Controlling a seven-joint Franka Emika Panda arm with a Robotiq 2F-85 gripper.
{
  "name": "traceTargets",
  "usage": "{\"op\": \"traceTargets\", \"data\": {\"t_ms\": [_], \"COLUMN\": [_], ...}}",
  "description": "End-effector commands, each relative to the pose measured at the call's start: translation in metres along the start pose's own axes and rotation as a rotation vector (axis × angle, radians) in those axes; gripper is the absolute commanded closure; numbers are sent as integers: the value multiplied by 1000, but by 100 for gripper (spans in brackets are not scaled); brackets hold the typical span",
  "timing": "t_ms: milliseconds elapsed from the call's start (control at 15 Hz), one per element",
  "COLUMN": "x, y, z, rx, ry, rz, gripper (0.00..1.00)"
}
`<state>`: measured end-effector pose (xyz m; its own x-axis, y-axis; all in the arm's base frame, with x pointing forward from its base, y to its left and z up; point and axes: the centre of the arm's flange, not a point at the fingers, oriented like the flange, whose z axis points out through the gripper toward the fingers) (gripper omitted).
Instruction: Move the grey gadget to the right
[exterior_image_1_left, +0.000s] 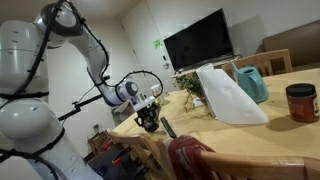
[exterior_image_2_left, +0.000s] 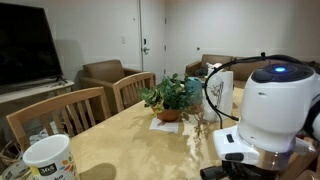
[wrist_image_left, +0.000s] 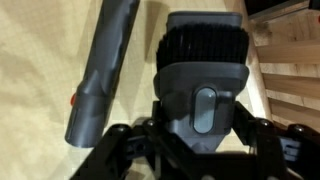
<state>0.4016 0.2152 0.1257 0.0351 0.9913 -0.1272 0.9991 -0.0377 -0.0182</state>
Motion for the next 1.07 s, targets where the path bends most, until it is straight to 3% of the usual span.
{"op": "traceTargets", "data": {"t_ms": [0, 1000], "x": [-7, 7], "y": [-15, -8], "z": [-10, -17], "rx": [-9, -5], "ry": [-18, -18], "rz": [14, -17], "gripper": [57, 57]}}
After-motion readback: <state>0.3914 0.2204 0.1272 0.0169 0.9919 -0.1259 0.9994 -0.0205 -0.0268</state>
